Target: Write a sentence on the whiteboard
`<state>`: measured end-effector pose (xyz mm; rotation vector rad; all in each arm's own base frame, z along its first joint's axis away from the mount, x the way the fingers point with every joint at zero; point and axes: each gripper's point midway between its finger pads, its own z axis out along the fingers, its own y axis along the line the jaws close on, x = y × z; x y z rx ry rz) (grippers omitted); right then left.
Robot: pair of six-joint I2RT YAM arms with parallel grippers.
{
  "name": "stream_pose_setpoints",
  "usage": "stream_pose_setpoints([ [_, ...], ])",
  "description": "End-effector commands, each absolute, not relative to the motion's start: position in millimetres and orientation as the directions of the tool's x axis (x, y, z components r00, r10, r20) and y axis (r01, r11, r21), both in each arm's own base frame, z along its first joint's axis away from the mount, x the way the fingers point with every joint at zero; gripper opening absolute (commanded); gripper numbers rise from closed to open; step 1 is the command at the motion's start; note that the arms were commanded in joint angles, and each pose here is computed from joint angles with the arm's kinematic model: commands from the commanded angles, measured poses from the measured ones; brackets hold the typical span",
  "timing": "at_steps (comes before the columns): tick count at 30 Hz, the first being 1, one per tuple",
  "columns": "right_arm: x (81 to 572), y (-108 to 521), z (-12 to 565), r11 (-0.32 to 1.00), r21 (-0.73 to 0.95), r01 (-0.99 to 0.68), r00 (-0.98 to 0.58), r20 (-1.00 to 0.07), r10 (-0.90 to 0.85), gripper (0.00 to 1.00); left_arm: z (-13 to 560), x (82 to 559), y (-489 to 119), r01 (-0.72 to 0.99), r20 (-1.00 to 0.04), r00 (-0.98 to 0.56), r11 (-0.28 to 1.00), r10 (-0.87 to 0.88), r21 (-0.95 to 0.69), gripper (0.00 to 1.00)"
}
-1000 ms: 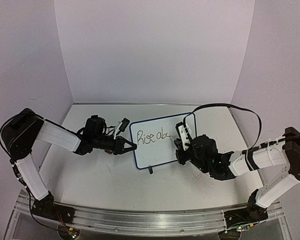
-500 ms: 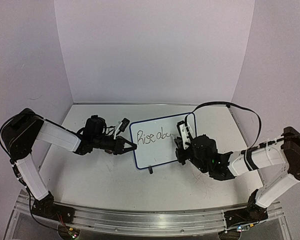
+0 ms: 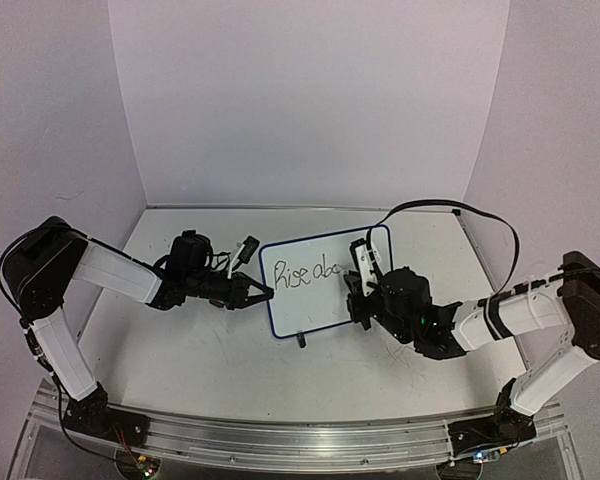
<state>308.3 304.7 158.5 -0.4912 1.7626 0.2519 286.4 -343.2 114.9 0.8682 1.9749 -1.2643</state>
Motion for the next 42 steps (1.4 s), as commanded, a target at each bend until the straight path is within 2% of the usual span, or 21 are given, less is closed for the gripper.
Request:
stream_pose_setpoints([
  [1,310.8,316.6,165.5,0.876,-0.069,-0.478,-0.174,-0.97,-0.171,0.0,108.2,294.1,-336.7,0.79,-0.789,-0.577,0.39,0.212,-0.473,0.0],
  [6,298.2,310.5,173.8,0.858,-0.083,-0.506,-0.14,-0.974,-0.177,0.0,107.9,294.1,-335.7,0.789,-0.79,-0.576,0.396,0.212,-0.469,0.0],
  [12,293.5,275.3,209.3,0.897,-0.058,-0.439,-0.057,-0.994,-0.093,0.0,105.2,295.5,-337.3,0.787,-0.785,-0.581,0.394,0.215,-0.475,0.0],
  [16,306.4,277.7,193.2,0.893,-0.074,-0.444,-0.108,-0.985,-0.136,0.0,106.6,295.8,-337.9,0.786,-0.785,-0.582,0.392,0.213,-0.477,0.0],
  [26,308.2,295.5,192.8,0.864,-0.086,-0.496,-0.096,-0.984,-0.153,0.0,105.3,296.1,-337.8,0.786,-0.783,-0.583,0.394,0.215,-0.477,0.0],
  [42,314.5,299.3,182.1,0.872,-0.093,-0.481,-0.124,-0.977,-0.173,0.0,107.0,295.6,-337.7,0.788,-0.786,-0.58,0.392,0.215,-0.475,0.0],
])
